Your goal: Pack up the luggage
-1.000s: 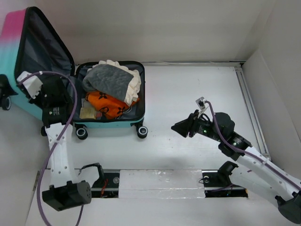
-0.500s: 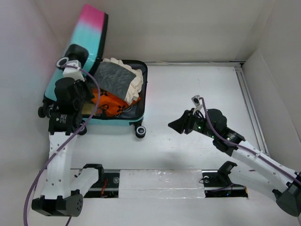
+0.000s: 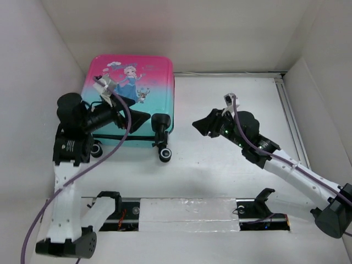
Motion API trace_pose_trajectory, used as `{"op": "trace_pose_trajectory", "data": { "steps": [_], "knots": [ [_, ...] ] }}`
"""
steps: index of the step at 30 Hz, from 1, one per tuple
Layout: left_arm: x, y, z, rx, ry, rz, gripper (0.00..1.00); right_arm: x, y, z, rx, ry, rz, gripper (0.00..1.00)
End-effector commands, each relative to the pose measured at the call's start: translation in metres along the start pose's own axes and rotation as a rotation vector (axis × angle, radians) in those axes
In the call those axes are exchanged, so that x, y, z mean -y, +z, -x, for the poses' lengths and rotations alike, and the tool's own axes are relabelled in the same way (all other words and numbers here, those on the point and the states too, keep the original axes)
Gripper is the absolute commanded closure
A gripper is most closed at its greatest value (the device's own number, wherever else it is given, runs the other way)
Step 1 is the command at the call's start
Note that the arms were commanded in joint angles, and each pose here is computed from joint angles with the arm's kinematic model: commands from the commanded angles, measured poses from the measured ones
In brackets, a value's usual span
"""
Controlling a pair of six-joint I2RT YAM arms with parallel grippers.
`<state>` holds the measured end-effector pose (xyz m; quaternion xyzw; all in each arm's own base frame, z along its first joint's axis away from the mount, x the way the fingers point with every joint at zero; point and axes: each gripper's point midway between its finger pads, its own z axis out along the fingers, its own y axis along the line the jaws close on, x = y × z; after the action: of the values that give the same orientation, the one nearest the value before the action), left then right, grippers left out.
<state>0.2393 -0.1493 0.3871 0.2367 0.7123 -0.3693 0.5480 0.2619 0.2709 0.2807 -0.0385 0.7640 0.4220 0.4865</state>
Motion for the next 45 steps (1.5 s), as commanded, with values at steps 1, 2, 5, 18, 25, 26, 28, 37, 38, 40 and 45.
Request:
{"op": "trace_pose_trajectory", "data": {
  "steps": [1,2,5,18,25,26,28,37,38,40,45],
  "knots": [
    [0.056,-0.027,0.046,0.175,0.164,-0.136,0.00,-0.012,0.008,0.027,0.079,-0.005,0.000,0.50],
    [0.049,-0.030,0.060,0.227,0.157,-0.057,0.00,-0.013,0.010,0.030,0.087,-0.005,-0.005,0.50],
    [-0.007,-0.037,0.102,0.374,0.073,0.273,0.00,-0.007,0.019,0.027,0.073,-0.004,-0.028,0.55],
    [-0.302,-0.030,0.110,0.329,-0.291,1.106,0.77,0.017,0.062,0.033,0.099,-0.049,-0.149,1.00],
    [-0.421,-0.074,0.061,0.273,-0.440,1.326,0.80,0.027,0.106,0.029,0.058,-0.067,-0.176,1.00],
    [-0.428,-0.081,0.065,0.289,-0.451,1.331,0.81,0.030,0.109,0.032,0.063,-0.065,-0.183,1.00],
    [-0.454,-0.099,0.046,0.263,-0.489,1.383,0.81,0.036,0.119,0.026,0.051,-0.075,-0.191,1.00],
    [-0.502,-0.053,-0.055,-0.035,-0.570,1.300,0.85,0.061,0.145,0.034,0.043,-0.060,-0.212,1.00],
    [-0.501,-0.042,-0.067,-0.074,-0.585,1.265,0.85,0.061,0.145,0.034,0.043,-0.060,-0.212,1.00],
    [-0.497,-0.023,-0.089,-0.122,-0.639,1.168,0.92,0.068,0.144,0.039,0.060,-0.059,-0.237,1.00],
    [-0.456,0.045,-0.124,-0.238,-0.611,1.037,0.94,0.095,0.152,0.058,0.097,-0.046,-0.281,1.00]
  ]
}}
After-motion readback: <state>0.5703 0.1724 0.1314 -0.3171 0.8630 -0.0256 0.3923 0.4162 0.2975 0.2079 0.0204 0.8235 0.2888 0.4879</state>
